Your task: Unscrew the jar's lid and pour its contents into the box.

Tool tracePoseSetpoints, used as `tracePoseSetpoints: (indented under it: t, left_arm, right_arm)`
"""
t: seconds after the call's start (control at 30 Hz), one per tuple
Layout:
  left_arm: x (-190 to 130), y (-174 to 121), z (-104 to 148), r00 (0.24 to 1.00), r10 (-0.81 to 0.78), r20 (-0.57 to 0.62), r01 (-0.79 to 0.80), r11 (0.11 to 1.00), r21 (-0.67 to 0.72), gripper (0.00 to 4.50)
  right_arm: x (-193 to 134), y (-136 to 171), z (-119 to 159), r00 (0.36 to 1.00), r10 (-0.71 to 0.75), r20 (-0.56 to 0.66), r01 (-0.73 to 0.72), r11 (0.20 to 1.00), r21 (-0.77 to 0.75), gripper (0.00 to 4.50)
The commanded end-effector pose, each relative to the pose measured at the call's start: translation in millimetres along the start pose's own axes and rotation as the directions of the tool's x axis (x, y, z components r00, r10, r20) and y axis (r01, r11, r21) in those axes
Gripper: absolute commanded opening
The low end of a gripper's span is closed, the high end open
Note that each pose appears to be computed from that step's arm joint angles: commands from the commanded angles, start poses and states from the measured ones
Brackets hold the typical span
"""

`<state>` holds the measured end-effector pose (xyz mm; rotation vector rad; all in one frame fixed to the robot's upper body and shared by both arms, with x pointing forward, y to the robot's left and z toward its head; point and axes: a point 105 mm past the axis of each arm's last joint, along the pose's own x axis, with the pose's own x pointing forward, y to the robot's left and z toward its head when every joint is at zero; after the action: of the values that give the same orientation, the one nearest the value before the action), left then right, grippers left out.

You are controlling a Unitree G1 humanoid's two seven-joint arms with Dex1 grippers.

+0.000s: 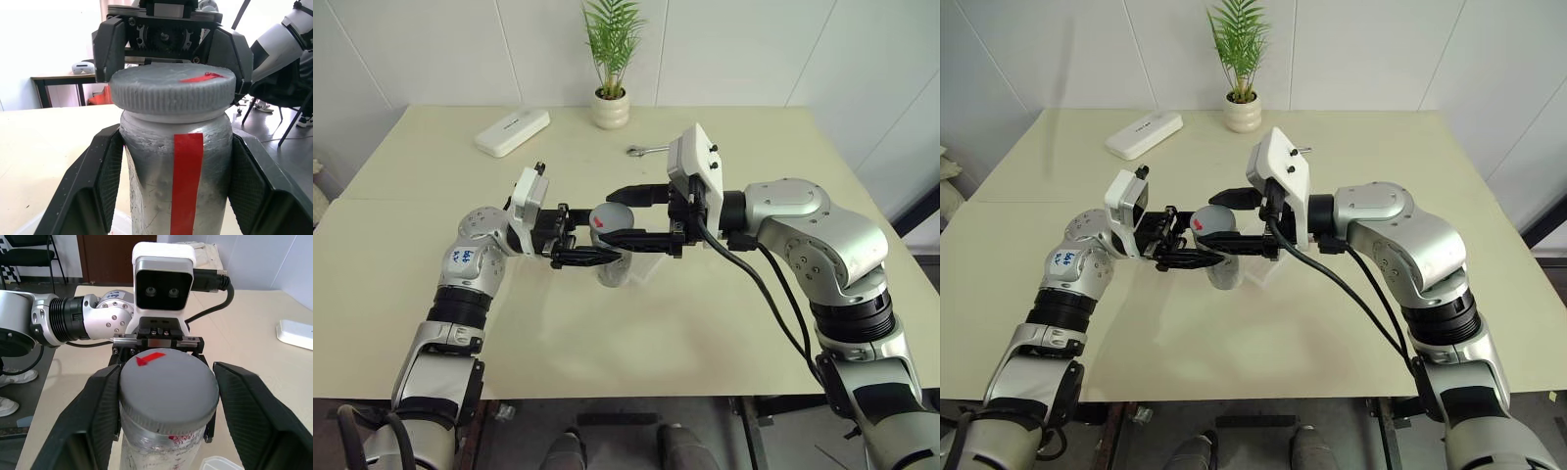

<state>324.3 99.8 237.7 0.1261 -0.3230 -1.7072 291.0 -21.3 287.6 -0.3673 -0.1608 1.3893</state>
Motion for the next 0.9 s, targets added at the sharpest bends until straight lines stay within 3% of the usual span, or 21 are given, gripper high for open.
tracePoseSetpoints:
  t: [0.03, 0.9]
  left_arm:
    - [-0.3, -9.6, 10.6, 0.993, -0.115, -0.014, 0.116, 0.992, 0.053, 2.60]
    - [-0.3, -10.1, 11.0, 0.993, -0.116, -0.015, 0.117, 0.991, 0.060, 2.60]
  right_arm:
    - [-4.0, 0.3, 10.5, 1.000, -0.007, 0.015, 0.008, 0.999, -0.043, 3.26]
    - [-1.3, -0.4, 9.7, 1.000, -0.001, 0.019, 0.001, 1.000, -0.015, 3.26]
